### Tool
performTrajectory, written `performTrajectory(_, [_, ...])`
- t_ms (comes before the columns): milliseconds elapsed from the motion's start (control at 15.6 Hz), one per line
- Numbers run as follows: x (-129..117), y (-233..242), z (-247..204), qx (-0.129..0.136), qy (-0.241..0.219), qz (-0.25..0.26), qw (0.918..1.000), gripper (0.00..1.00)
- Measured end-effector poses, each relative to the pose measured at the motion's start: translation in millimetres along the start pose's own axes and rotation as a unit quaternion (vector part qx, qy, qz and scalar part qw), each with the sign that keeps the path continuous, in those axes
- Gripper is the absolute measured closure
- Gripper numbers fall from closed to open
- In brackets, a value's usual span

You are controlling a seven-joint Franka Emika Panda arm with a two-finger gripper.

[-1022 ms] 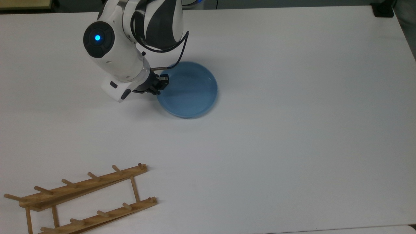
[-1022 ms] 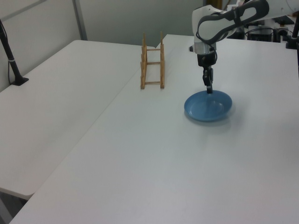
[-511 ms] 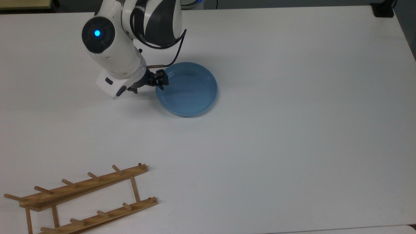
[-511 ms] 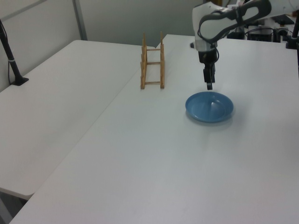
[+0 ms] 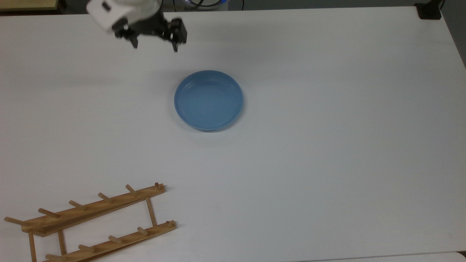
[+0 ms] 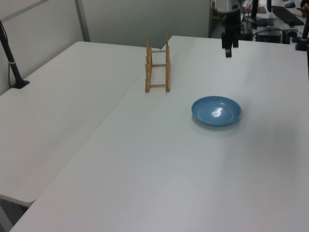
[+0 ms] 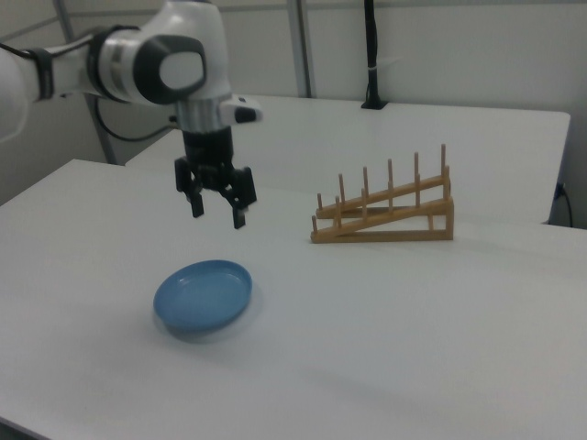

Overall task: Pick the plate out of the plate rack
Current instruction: 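Open the gripper, release the plate rim, and raise the gripper away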

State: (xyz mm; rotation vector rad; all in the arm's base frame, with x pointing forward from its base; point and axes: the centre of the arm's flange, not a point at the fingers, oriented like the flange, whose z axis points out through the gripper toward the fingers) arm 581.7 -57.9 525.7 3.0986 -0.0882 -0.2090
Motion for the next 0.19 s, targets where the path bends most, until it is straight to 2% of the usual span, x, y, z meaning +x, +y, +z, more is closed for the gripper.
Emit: performTrajectory(192, [-16, -1, -23, 0.004, 0.014, 0.023, 0.9996, 0.00])
